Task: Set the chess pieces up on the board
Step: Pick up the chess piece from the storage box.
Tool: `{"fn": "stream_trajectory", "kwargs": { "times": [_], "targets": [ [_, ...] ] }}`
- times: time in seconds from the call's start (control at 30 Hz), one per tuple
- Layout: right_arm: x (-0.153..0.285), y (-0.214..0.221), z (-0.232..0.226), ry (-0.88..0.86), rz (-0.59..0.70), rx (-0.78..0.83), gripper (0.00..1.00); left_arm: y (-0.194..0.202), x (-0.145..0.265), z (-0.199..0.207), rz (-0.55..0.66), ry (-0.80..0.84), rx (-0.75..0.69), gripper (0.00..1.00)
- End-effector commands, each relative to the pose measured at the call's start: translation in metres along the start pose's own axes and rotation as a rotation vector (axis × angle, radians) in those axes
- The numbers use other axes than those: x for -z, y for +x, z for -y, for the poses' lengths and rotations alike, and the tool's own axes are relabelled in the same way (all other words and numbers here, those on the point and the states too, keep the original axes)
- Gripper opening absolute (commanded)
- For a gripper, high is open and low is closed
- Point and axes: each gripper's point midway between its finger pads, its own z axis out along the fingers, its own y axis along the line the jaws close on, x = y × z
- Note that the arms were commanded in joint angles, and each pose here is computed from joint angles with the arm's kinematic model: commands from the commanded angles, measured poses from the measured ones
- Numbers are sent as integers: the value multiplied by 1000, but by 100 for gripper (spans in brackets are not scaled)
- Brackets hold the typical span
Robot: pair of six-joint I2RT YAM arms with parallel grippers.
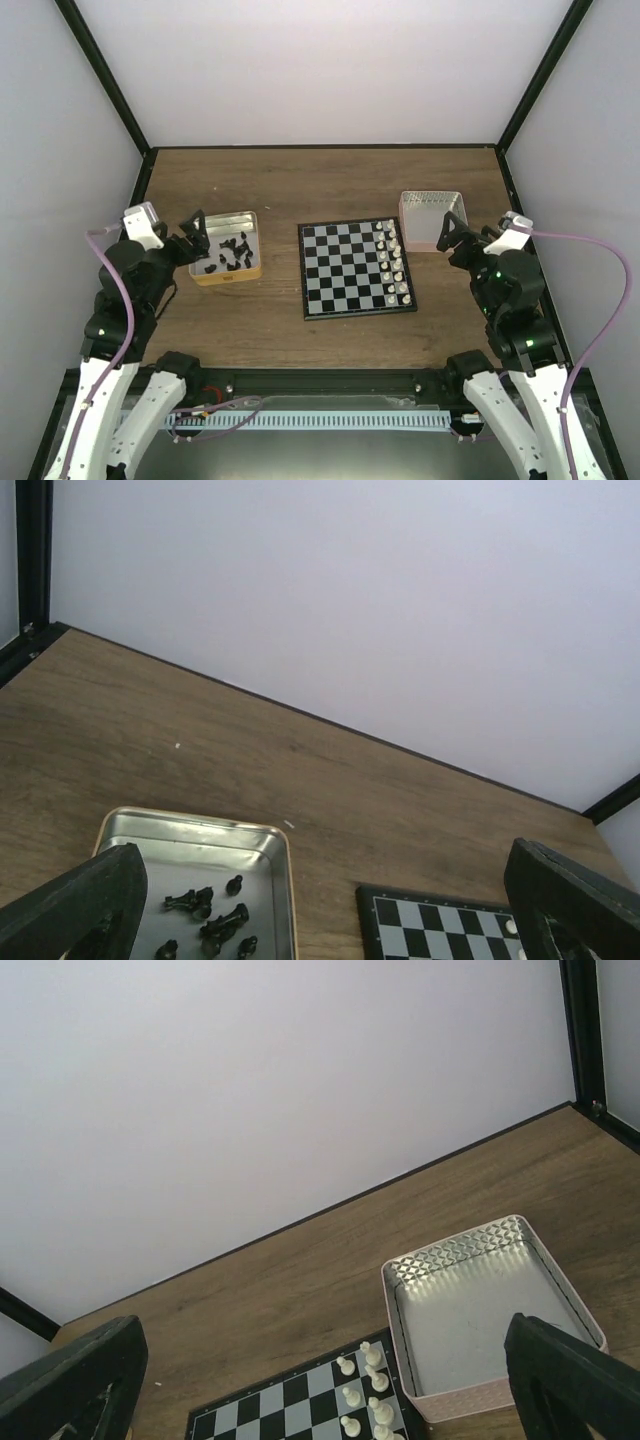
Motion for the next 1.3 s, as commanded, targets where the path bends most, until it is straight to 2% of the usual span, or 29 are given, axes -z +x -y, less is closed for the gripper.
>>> {"fn": "stream_trajectory", "kwargs": {
  "times": [0.0, 0.17, 0.3, 0.47, 0.53, 0.63, 0.77, 0.97, 1.13, 1.27],
  "targets": [
    [3, -6, -2, 3, 5, -1, 100, 13, 0, -12, -35, -51, -16, 100],
    [-2, 1, -11, -47, -25, 9, 100, 26, -9, -8, -59, -4, -34, 100],
    [-10, 13, -24, -120, -74, 36, 99, 46, -22, 5, -96, 101, -47, 100],
    [-30, 41, -29, -157, -171, 25, 82, 65, -52, 5, -182, 88, 26, 100],
    [-41, 57, -27, -153, -218, 20, 70, 77, -73, -9, -248, -14, 60, 96],
    [-50, 72, -27, -161, -265, 4, 61, 98, -95, -36, -345, -192, 111, 88],
    [-60, 84, -28, -164, -310, 3, 51, 121, -121, -46, -434, -262, 137, 76],
    [-71, 99, -32, -192, -359, -24, 46, 145, -141, -70, -525, -382, 113, 55],
    [-78, 111, -31, -200, -375, -51, 38, 161, -156, -75, -592, -369, 77, 50],
    [-85, 118, -29, -189, -403, -47, 37, 185, -174, -73, -686, -334, 70, 43]
  ]
}}
